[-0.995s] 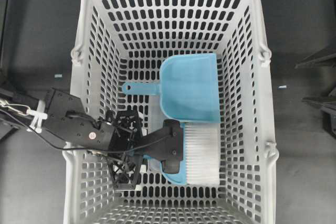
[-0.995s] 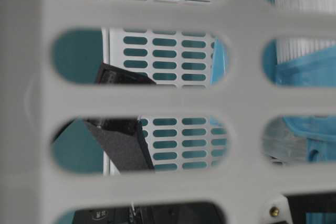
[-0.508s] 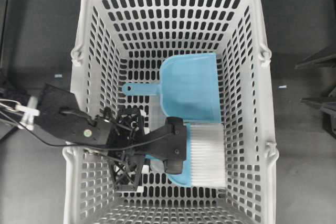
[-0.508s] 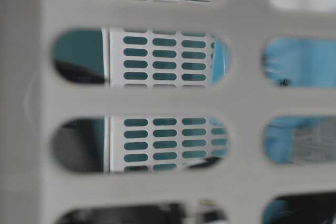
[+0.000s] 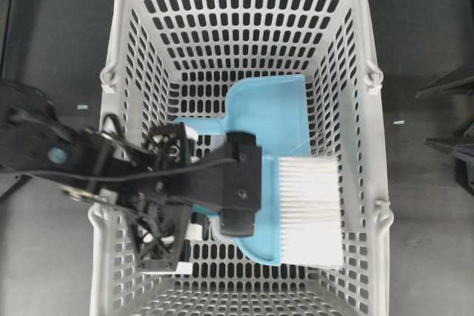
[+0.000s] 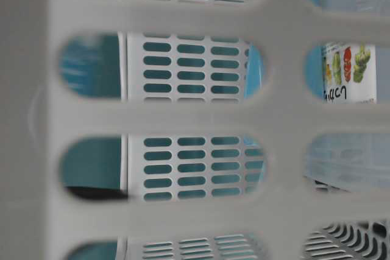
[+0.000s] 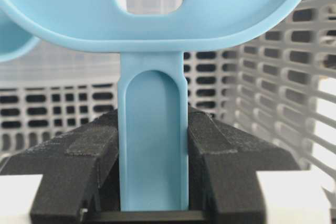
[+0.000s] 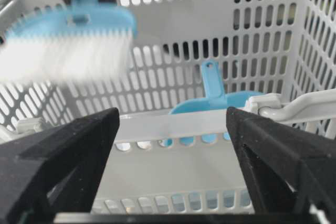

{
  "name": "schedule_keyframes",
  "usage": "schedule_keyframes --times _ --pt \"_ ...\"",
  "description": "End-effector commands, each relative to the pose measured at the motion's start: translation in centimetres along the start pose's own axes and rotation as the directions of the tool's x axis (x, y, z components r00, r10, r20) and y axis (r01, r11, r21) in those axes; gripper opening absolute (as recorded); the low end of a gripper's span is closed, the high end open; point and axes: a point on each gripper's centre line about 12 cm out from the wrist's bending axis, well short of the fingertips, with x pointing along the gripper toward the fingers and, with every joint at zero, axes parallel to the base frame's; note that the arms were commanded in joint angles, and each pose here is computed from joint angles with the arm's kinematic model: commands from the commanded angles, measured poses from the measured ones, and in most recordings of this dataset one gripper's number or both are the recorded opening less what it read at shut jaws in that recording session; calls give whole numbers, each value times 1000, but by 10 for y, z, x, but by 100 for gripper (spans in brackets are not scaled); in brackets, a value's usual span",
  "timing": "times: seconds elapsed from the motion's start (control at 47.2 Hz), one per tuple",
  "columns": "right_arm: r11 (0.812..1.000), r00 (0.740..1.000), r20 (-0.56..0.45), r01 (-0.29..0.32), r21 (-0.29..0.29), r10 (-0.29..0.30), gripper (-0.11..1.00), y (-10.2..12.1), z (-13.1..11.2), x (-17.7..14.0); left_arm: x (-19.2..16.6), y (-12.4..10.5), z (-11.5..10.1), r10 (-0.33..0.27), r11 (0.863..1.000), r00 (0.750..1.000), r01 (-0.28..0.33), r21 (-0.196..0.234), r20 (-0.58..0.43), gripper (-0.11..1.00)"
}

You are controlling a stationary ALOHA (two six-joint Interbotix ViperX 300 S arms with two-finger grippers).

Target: Pick up the hand brush from the shopping basket with the left arm.

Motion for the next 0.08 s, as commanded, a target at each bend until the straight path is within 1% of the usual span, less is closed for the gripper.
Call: schedule_keyframes --times 0.0,0.063 --pt "1000 1000 11 -1 5 1 78 0 3 1 -37 1 13 -13 1000 997 13 -4 80 25" --pt "1000 1000 10 -3 4 3 78 1 3 1 -43 1 16 -15 1000 996 16 -6 92 25"
